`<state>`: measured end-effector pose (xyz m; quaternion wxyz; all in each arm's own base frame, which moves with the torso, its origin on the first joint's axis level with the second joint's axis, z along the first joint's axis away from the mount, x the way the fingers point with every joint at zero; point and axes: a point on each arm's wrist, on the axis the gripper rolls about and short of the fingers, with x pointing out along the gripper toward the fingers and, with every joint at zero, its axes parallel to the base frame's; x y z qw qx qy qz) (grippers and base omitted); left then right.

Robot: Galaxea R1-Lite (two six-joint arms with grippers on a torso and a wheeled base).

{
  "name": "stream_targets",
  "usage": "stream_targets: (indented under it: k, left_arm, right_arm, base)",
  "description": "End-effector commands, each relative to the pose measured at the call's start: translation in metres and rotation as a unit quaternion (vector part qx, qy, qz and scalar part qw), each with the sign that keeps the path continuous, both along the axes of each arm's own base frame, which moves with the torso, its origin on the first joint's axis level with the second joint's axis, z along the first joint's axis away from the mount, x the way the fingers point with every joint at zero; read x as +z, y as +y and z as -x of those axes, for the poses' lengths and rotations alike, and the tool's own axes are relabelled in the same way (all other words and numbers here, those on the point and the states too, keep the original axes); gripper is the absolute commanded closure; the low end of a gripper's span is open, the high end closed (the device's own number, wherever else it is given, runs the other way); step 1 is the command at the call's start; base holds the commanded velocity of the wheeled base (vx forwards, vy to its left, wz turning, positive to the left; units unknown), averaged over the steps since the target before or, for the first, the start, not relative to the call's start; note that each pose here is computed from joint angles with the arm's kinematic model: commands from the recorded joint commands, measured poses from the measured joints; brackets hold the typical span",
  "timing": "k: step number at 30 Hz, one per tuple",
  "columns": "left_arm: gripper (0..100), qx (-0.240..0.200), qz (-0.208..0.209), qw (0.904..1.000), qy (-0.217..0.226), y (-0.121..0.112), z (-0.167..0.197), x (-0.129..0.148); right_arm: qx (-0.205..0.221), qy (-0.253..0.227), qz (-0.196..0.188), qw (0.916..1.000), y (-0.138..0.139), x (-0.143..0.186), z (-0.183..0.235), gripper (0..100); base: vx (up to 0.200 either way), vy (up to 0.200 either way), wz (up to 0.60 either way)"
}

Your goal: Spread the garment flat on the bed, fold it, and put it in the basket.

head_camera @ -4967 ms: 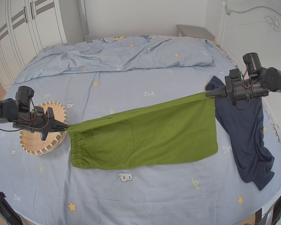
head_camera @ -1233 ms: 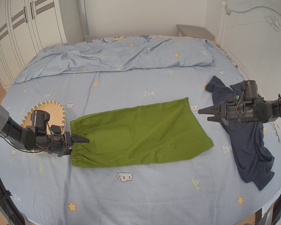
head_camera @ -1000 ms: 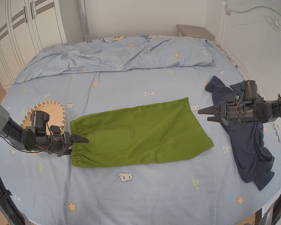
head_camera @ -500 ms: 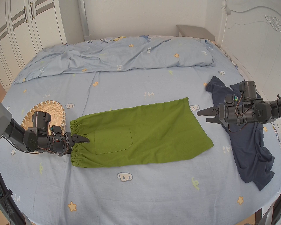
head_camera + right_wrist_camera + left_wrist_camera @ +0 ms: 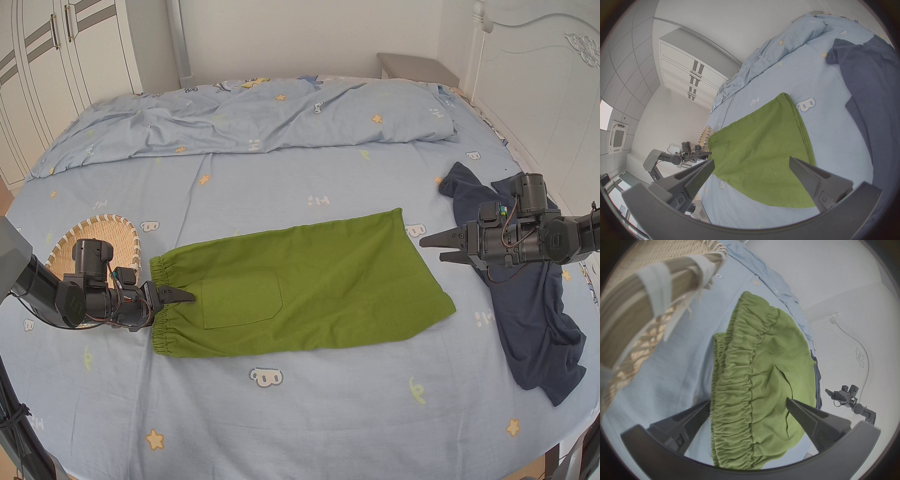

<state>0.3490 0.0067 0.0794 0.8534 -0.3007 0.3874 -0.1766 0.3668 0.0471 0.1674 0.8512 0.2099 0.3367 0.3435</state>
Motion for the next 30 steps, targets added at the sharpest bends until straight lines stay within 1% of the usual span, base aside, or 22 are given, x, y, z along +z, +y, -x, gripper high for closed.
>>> stream_targets:
  k: [1, 5, 6, 11, 14, 16, 19, 23, 25, 26, 27, 28, 30]
  left_arm:
    - [0, -0.004, 0.001, 0.9999, 0.014, -0.004, -0.003, -0.014]
    - [0, 0.000, 0.006, 0.9999, 0.012, -0.004, -0.004, -0.010]
    - [100, 0.001, 0.007, 0.9999, 0.013, -0.004, -0.004, -0.010]
    - [100, 0.007, 0.018, 0.9997, 0.014, -0.004, -0.004, -0.008]
    - [100, 0.007, 0.018, 0.9998, 0.005, -0.004, -0.004, -0.007]
    - [100, 0.008, 0.019, 0.9998, 0.004, -0.004, -0.004, -0.008]
    - [100, 0.013, 0.028, 0.9995, 0.000, -0.003, -0.004, -0.005]
    - [100, 0.023, 0.041, 0.9988, -0.013, -0.003, 0.001, 0.012]
    - [100, 0.023, 0.041, 0.9988, -0.015, -0.003, 0.001, 0.013]
    - [100, 0.024, 0.041, 0.9986, -0.024, -0.003, 0.004, 0.020]
    - [100, 0.024, 0.041, 0.9986, -0.024, -0.003, 0.004, 0.021]
    - [100, 0.024, 0.041, 0.9985, -0.027, -0.003, 0.006, 0.023]
    - [100, 0.023, 0.041, 0.9985, -0.028, -0.003, 0.006, 0.024]
  right_arm:
    - [0.000, 0.000, 0.000, 1.0000, 0.000, 0.000, -0.001, 0]
    - [0.000, -0.001, 0.000, 1.0000, 0.000, 0.000, -0.001, 0]
    - [0.000, -0.001, 0.000, 1.0000, 0.000, 0.000, -0.001, 0]
    - [-0.002, -0.003, -0.001, 1.0000, -0.001, 0.000, -0.004, 0]
    - [-0.008, -0.014, -0.004, 0.9999, -0.004, 0.003, -0.015, 0]
    - [-0.012, -0.011, -0.002, 0.9999, -0.004, 0.000, -0.023, 0]
    - [-0.018, -0.003, 0.002, 0.9998, -0.005, -0.011, -0.033, 0]
    - [-0.026, 0.006, 0.009, 0.9996, -0.012, -0.032, -0.055, 0]
    - [-0.026, 0.007, 0.010, 0.9996, -0.012, -0.034, -0.056, 0]
    - [-0.019, 0.021, 0.019, 0.9994, -0.011, -0.057, -0.068, 0]
    - [-0.018, 0.022, 0.019, 0.9994, -0.011, -0.058, -0.069, 0]
    - [-0.012, 0.028, 0.027, 0.9992, -0.011, -0.069, -0.075, 0]
    - [-0.013, 0.032, 0.030, 0.9989, -0.010, -0.073, -0.078, 0]
  base:
    - [0.000, 0.000, 0.00]
    - [0.000, 0.000, 0.00]
    - [0.000, 0.000, 0.00]
    - [0.000, 0.000, 0.00]
    - [0.000, 0.000, 0.00]
    - [0.000, 0.000, 0.00]
    - [0.000, 0.000, 0.00]
    - [0.000, 0.000, 0.00]
    - [0.000, 0.000, 0.00]
    - [0.000, 0.000, 0.00]
    - [0.000, 0.000, 0.00]
    - [0.000, 0.000, 0.00]
    - [0.000, 0.000, 0.00]
